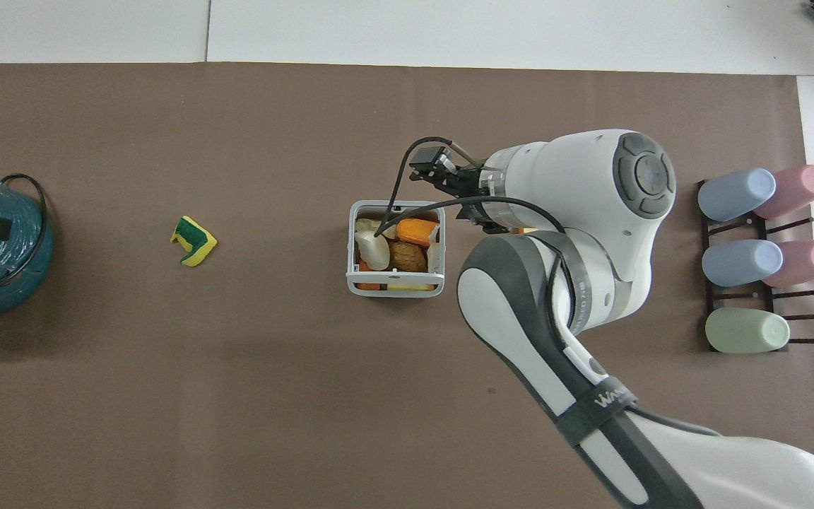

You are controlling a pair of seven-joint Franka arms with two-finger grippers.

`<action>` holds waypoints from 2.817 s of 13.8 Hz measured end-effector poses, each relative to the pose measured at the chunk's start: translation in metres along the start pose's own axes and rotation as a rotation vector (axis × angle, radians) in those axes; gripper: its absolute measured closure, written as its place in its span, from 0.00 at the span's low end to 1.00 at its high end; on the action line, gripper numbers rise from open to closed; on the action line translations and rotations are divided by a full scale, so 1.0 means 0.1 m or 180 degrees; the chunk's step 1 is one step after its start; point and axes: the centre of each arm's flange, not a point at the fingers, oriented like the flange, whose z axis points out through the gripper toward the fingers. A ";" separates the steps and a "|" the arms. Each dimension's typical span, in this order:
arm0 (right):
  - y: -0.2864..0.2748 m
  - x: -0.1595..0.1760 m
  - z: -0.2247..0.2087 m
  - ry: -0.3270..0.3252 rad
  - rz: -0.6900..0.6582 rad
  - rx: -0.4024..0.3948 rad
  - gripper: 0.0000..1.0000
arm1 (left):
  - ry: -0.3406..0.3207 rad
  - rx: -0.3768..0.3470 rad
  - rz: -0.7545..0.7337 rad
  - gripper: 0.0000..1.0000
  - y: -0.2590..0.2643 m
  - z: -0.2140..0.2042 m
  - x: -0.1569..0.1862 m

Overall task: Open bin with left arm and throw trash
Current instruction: 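Move the right gripper to the yellow sponge and grasp it, then drop the yellow sponge into the bin while the left gripper grasps sponge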

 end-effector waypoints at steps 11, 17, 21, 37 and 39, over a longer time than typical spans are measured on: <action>1.47 0.39 0.91 -0.0275 -0.2063 -0.0634 0.00 | -0.0102 -0.0014 -0.0032 0.00 -0.01 0.09 -0.02; 1.38 0.19 1.22 -0.0283 -0.2211 -0.0638 0.00 | -0.0102 -0.0014 -0.0032 0.00 -0.01 0.08 -0.02; 1.39 0.09 1.44 -0.0365 -0.2250 -0.0676 0.00 | -0.0102 -0.0014 -0.0032 0.00 -0.01 0.08 -0.02; 1.13 0.22 0.80 -0.0546 -0.2150 -0.0704 0.85 | -0.0045 -0.0010 0.0006 0.00 0.05 0.15 0.01; 0.99 0.27 0.59 -0.0521 -0.2044 -0.0680 0.85 | 0.0215 0.0010 0.0043 0.00 0.11 0.37 0.05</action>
